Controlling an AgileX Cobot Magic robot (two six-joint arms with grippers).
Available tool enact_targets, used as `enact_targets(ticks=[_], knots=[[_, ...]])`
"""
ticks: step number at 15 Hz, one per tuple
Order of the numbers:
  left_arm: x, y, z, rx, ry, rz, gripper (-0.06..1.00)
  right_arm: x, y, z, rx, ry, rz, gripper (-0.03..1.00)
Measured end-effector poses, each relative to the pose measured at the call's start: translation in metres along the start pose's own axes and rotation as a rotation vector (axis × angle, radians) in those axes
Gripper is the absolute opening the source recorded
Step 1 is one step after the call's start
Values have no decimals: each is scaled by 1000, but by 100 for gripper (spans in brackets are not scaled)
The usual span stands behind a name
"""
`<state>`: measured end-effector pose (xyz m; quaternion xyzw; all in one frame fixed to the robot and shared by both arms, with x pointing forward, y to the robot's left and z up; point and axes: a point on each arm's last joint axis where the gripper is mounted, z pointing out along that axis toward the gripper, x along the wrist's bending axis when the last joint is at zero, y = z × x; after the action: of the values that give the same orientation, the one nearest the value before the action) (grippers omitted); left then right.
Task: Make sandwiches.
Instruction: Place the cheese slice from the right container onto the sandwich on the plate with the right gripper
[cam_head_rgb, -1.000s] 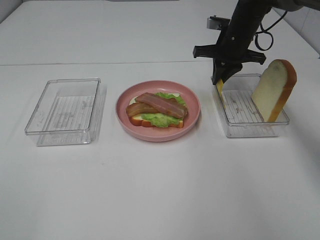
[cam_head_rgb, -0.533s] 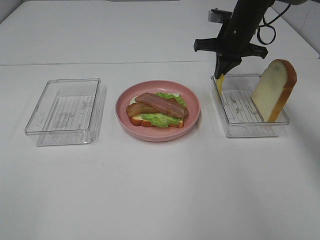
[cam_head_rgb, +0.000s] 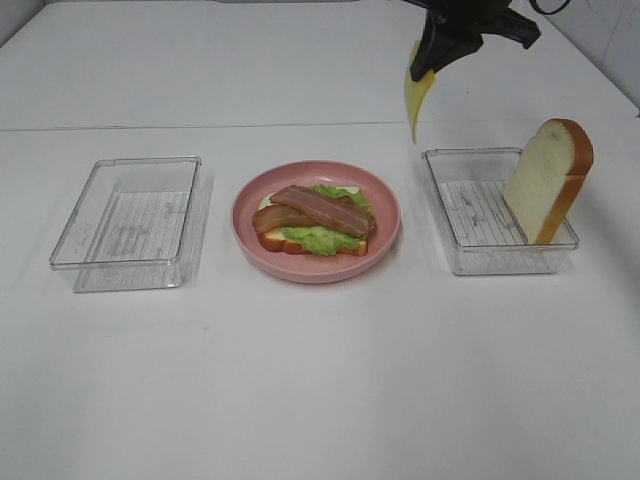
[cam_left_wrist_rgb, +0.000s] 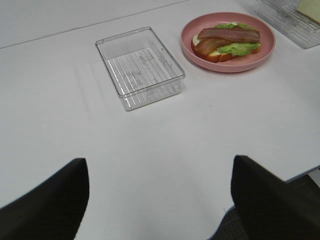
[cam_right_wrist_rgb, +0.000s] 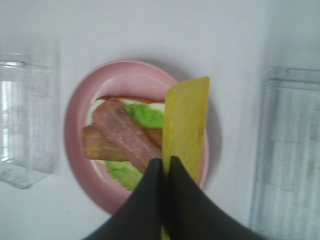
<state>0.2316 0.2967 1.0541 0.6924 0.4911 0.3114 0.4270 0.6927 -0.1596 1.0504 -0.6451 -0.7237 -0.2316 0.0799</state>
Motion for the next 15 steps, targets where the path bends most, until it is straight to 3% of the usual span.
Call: enact_targets(ticks=[8,11,12,15], knots=[[0,0,0,0,0,0,74,84,-25,41,101,222,-134,0],[0,0,0,0,0,0,74,83,-25,74,144,278,-82,0],[0,0,0,0,0,0,74,75,-25,102,177,303,-32,0],[0,0,0,0,0,0,74,66,-25,130,204,306,10,0]])
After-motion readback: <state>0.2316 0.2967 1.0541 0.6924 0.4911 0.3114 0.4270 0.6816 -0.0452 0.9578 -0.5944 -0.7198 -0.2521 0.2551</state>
